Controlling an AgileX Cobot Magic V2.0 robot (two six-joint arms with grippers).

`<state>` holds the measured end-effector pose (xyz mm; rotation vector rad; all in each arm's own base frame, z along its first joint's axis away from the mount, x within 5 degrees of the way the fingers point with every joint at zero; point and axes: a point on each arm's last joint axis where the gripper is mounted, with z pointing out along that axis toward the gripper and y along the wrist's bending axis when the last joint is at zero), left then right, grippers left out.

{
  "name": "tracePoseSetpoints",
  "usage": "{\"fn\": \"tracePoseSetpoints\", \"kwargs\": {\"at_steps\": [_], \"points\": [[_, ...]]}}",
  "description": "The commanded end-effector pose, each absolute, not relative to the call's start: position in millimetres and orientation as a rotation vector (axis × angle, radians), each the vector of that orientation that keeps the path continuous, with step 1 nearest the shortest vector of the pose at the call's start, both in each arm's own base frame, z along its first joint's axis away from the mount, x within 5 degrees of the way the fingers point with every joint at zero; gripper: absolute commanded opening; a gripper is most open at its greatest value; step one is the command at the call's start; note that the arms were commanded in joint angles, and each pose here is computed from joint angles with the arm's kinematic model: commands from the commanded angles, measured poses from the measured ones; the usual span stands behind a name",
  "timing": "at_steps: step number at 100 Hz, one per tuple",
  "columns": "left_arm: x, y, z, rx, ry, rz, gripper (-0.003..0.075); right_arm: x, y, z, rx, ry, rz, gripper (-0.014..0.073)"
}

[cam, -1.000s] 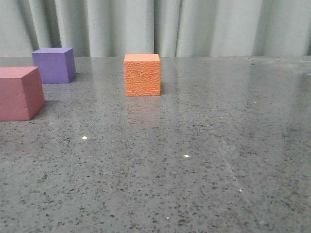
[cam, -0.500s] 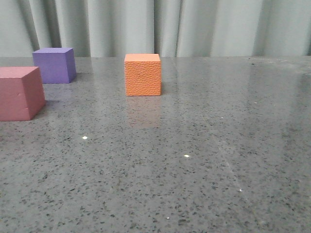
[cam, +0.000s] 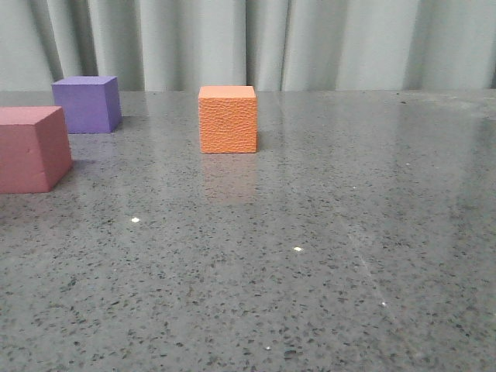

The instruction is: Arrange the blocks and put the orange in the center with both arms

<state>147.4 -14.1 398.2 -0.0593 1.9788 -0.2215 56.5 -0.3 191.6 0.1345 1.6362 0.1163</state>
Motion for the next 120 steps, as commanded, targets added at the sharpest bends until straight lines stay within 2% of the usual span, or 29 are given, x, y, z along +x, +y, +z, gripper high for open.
{"fn": "tracePoseSetpoints", "kwargs": {"at_steps": [1, 21, 41, 58, 86, 120], "points": [[156.9, -21.5, 425.8, -0.027, 1.853, -0.289, 0.0646, 54.4, -0.8, 205.0, 0.127, 1.519, 0.110, -0.0067], [191.8, -57.4, 440.0, 0.095, 1.860, -0.425, 0.0641, 54.4, -0.8, 205.0, 0.127, 1.519, 0.110, -0.0067], [237.7, -110.4, 432.5, 0.177, 1.921, -0.494, 0.0641, 54.4, -0.8, 205.0, 0.127, 1.519, 0.110, -0.0067], [274.0, -162.0, 418.2, 0.210, 1.990, -0.463, 0.0640, 54.4, -0.8, 205.0, 0.127, 1.519, 0.110, -0.0067], [305.9, -227.1, 394.4, 0.167, 2.076, -0.332, 0.0640, 54.4, -0.8, 205.0, 0.127, 1.519, 0.110, -0.0067], [329.5, -257.0, 357.8, 0.101, 2.174, -0.298, 0.0640, 54.4, -0.8, 205.0, 0.127, 1.519, 0.110, -0.0067]]}}
